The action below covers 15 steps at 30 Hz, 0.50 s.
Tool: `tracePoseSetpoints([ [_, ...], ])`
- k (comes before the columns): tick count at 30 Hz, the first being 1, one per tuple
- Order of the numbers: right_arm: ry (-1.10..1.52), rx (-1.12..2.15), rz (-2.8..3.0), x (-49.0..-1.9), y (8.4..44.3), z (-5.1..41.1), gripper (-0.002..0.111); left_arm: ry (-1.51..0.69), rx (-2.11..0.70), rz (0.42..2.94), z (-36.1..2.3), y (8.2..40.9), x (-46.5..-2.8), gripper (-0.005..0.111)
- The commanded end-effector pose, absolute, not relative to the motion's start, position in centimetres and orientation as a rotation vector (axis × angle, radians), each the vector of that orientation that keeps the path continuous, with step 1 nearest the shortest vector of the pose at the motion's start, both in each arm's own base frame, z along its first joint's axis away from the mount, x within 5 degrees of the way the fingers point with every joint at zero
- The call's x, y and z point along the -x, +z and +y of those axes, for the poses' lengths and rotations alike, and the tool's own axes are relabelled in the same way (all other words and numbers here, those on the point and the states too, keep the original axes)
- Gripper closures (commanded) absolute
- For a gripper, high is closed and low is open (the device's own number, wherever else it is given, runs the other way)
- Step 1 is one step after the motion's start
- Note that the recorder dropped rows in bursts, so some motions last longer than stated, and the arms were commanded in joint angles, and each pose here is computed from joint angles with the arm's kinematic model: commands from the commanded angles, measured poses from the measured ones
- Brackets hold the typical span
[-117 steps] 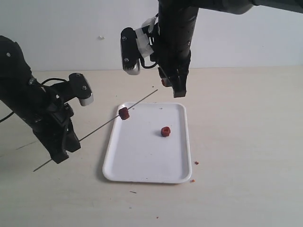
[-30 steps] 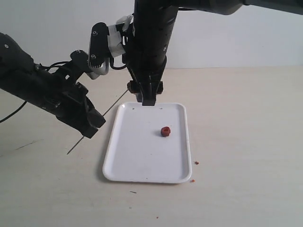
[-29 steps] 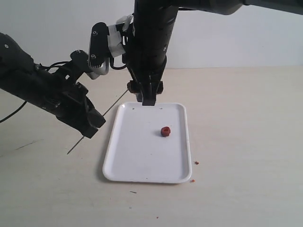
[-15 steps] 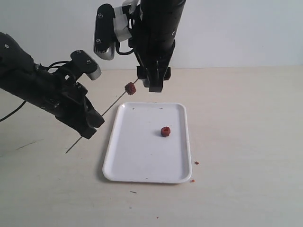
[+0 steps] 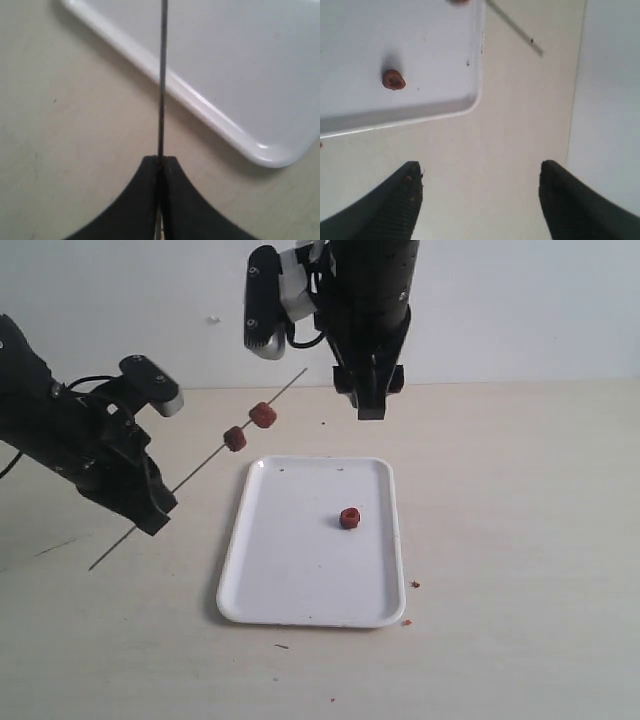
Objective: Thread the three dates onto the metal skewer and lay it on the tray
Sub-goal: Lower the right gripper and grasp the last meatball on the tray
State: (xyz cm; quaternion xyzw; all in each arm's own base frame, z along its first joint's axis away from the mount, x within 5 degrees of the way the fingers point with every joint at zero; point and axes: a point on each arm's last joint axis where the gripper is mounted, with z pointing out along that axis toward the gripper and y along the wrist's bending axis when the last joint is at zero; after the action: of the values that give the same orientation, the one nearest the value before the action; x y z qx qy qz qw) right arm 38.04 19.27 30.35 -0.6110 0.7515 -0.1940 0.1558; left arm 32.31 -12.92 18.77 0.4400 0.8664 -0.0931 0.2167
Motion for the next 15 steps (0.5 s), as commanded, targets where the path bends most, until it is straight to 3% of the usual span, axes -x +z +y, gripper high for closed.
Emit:
tracePoseSetpoints([
  [1,-0.408,1.66,2.3,-38.7,29.6,17.3,0.044,-0.221,-1.084,2.519,-11.2,19.0,-32.5,0.107],
  [6,-0.17,1.549,2.451,-40.3,25.7,17.1,0.044,-0.249,-1.065,2.58,-10.3,18.8,-32.4,0.107],
  [15,-0.07,1.132,2.783,-42.9,16.3,17.9,0.044,-0.243,-0.99,2.605,-9.1,18.9,-32.7,0.107],
])
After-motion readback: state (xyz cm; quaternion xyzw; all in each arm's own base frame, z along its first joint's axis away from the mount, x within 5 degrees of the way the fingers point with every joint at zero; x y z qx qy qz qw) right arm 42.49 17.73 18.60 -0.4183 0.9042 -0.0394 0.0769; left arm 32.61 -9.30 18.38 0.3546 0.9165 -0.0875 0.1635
